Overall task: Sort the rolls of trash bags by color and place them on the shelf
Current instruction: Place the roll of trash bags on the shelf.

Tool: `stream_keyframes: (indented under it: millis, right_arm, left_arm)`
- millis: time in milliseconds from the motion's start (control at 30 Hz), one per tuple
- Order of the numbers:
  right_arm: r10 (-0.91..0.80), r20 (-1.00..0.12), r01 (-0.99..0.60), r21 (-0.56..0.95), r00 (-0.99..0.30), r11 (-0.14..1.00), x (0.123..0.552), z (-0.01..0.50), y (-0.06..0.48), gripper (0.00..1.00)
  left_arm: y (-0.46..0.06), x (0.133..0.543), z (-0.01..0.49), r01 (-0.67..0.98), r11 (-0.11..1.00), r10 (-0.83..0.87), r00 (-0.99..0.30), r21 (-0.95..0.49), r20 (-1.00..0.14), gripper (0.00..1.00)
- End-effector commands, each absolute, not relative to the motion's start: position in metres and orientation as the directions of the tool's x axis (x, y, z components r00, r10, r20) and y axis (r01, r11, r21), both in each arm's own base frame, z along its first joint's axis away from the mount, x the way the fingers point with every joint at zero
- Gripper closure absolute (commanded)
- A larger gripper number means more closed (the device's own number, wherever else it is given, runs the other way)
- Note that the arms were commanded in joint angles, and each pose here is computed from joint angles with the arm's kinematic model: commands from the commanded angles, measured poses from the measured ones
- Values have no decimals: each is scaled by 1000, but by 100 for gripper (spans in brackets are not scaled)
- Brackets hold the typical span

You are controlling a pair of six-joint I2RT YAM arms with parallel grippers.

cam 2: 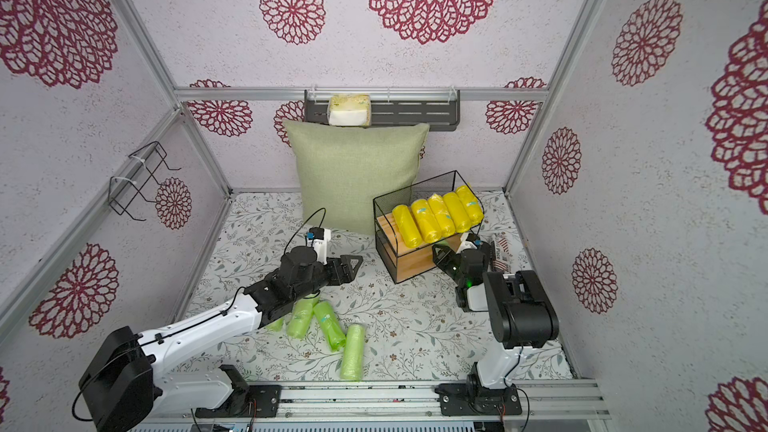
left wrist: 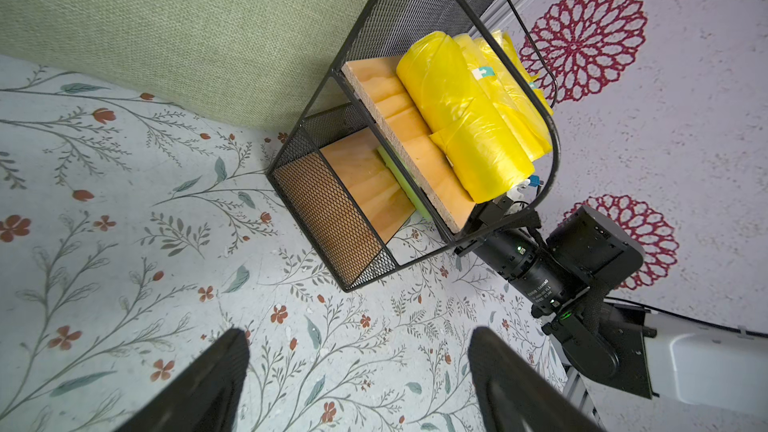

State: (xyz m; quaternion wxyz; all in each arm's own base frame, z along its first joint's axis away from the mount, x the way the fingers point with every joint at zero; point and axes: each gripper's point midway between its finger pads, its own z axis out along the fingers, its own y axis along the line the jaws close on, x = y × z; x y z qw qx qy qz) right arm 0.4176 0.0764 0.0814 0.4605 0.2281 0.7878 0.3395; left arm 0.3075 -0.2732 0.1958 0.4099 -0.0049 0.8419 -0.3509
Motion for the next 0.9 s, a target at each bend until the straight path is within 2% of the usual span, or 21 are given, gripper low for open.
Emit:
stream_keyframes:
  millis: [0, 167, 367, 600, 867]
  right_arm:
    - [654, -647, 77, 685, -391, 724, 431, 97, 56, 62]
    - [657, -673, 50, 684, -339, 728, 429, 118, 44, 62]
    - [626, -671, -79, 705, -398, 705, 414, 130, 72, 62]
    - [653, -619, -114, 758, -437, 642, 401, 121, 91, 62]
    - [673, -572, -131, 799, -468, 587, 418, 107, 109, 67]
  left_arm:
    - [-272, 310, 197, 280, 761, -290, -661, -586, -692, 12]
    - [-270, 309, 196, 277, 762, -290, -662, -585, -691, 12]
    - [-270, 311, 193, 275, 769, -286, -659, -577, -696, 12]
    - [-273, 313, 194, 279, 766, -283, -662, -579, -694, 12]
    - [-273, 312, 192, 276, 768, -281, -666, -578, -691, 12]
